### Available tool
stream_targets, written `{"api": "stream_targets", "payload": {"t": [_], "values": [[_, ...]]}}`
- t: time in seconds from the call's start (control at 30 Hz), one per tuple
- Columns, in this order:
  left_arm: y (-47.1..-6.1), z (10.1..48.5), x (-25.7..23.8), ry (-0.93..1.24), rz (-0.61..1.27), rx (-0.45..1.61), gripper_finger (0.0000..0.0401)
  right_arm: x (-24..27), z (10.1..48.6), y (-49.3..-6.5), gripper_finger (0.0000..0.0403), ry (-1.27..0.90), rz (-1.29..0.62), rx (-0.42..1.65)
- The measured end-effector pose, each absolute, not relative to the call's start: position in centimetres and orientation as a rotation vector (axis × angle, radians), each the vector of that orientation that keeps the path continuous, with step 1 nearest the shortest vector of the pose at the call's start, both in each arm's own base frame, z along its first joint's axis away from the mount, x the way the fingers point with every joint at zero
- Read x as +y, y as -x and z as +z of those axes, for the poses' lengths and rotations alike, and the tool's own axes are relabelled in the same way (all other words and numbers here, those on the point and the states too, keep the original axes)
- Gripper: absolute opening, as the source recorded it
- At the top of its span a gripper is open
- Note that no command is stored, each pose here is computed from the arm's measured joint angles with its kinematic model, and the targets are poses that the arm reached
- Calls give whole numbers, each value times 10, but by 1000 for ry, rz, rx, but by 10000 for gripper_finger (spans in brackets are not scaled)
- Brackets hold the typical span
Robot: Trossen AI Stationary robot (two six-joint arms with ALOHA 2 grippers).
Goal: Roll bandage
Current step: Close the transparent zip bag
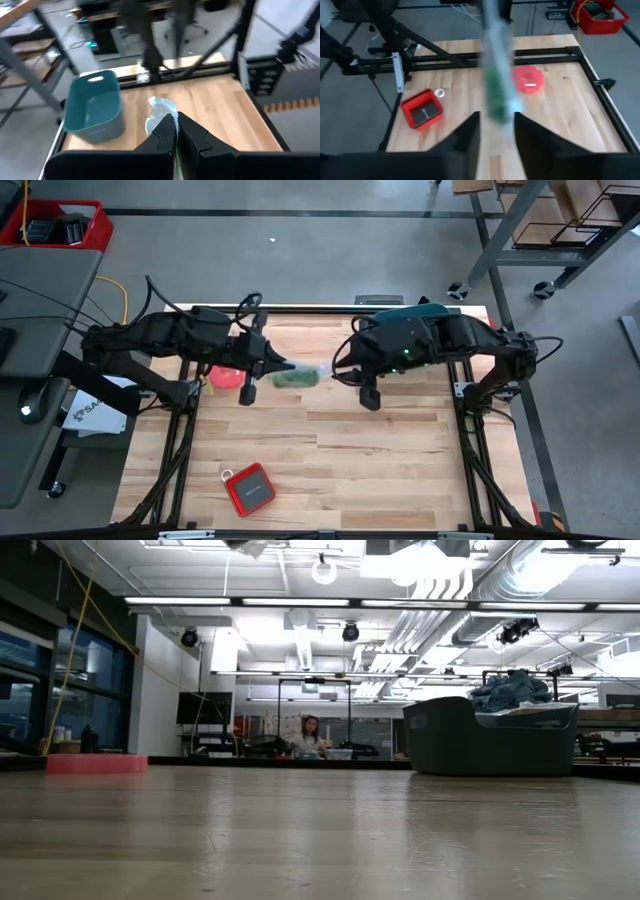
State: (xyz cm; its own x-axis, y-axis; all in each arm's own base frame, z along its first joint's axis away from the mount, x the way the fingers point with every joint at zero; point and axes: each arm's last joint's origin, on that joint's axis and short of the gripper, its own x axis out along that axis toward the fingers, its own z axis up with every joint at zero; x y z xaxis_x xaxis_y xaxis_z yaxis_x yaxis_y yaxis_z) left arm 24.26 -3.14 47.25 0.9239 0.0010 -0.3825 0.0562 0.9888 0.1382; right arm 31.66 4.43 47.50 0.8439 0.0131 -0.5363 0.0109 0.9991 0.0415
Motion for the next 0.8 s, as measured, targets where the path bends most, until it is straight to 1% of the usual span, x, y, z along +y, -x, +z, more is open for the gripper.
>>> {"api": "stream_targets", "payload": {"t": [0.1, 0.17, 0.23, 0.3, 0.4, 0.53, 0.7, 0.8], "values": [[-245, 471, -35, -195, -84, 395, 0, 43, 472, -323, 161, -31, -7, 560], [-246, 470, -36, -198, -91, 397, 0, 45, 469, -328, 196, -5, 22, 561], [-248, 469, -36, -198, -88, 401, 0, 48, 467, -334, 219, 7, 78, 558], [-250, 468, -37, -199, -87, 409, 0, 50, 463, -338, 229, 5, 111, 571], [-251, 467, -37, -201, -85, 407, 0, 50, 458, -343, 231, 5, 113, 586], [-251, 468, -37, -201, -85, 403, 0, 49, 454, -347, 221, 7, 98, 598], [-250, 468, -41, -222, -105, 403, 0, 41, 455, -348, 193, -18, 48, 597], [-250, 468, -42, -231, -113, 402, 0, 39, 454, -348, 168, -44, 36, 601]]}}
